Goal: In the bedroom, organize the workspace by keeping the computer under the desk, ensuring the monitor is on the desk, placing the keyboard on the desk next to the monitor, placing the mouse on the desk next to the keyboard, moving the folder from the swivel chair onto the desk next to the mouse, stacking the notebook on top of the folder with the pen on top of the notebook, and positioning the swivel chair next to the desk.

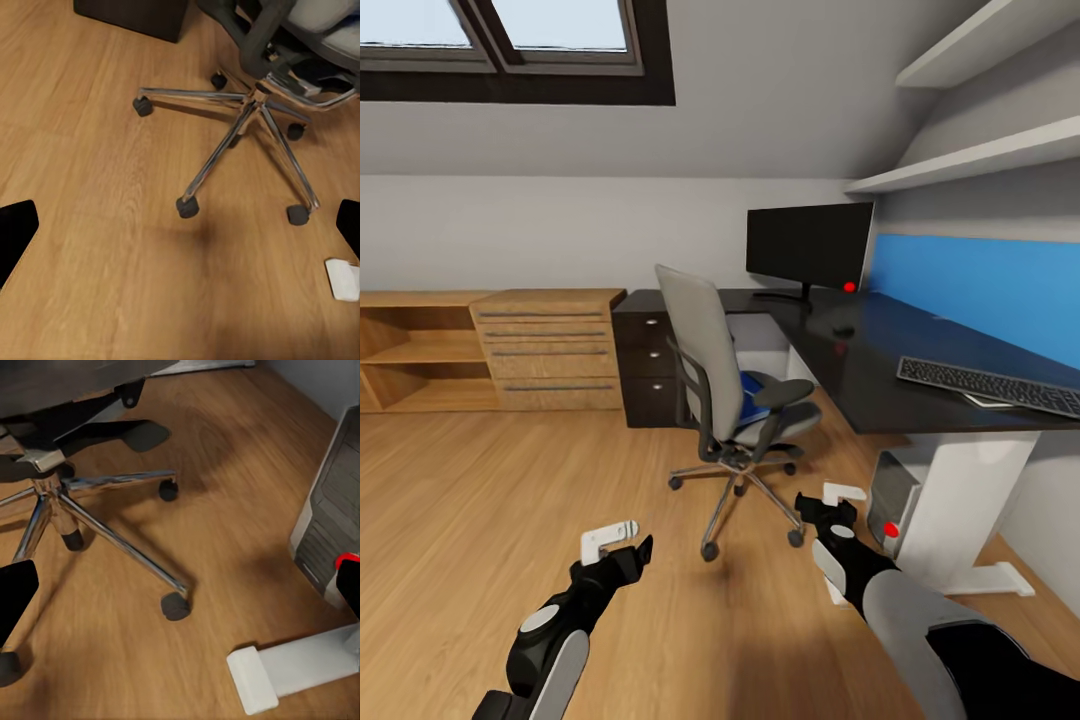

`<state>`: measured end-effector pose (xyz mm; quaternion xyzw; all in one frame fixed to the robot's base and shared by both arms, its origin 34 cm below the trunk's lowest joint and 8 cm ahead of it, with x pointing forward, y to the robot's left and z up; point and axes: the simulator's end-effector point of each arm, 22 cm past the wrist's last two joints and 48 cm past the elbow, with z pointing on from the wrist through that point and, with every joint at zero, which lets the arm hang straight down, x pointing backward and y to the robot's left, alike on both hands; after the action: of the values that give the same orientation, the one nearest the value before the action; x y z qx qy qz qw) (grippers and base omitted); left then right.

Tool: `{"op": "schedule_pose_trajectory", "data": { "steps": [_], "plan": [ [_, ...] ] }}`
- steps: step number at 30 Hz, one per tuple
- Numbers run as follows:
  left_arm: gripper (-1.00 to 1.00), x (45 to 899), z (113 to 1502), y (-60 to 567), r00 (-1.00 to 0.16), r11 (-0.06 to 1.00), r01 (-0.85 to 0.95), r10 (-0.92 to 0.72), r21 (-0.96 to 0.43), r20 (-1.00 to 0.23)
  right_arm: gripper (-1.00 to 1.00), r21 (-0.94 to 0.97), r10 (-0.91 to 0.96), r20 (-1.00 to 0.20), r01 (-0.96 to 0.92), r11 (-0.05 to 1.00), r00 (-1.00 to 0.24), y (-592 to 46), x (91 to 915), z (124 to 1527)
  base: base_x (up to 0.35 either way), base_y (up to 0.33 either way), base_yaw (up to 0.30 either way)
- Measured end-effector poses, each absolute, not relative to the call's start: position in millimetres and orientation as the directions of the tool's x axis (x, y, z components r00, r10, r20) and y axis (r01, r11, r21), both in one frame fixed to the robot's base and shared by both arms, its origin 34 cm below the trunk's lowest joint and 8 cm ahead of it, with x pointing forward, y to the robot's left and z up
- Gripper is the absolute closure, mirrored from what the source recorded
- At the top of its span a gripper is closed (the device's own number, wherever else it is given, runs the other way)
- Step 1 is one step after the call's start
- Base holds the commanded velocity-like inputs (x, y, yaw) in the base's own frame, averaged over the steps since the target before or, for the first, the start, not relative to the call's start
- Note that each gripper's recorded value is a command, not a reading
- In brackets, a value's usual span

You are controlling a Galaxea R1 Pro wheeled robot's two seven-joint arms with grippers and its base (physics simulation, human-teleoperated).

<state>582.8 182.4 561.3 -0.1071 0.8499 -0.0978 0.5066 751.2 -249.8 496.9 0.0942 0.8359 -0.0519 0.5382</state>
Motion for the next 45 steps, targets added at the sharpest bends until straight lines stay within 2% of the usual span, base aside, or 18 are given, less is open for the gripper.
{"op": "schedule_pose_trajectory", "data": {
  "steps": [27,45],
  "plan": [
    [-1.00,582,560,183,-0.471,0.959,-0.085,-0.279,-0.271,-0.837,-1.00,0.046,0.099,-0.967,0.219,0.975,-0.233,-254,762,530,0.312,-0.060,0.000],
    [-1.00,582,559,185,-0.471,0.959,-0.089,-0.280,-0.271,-0.836,-1.00,0.056,0.105,-0.970,0.216,0.975,-0.220,-249,763,533,0.098,0.010,0.000]
  ]
}}
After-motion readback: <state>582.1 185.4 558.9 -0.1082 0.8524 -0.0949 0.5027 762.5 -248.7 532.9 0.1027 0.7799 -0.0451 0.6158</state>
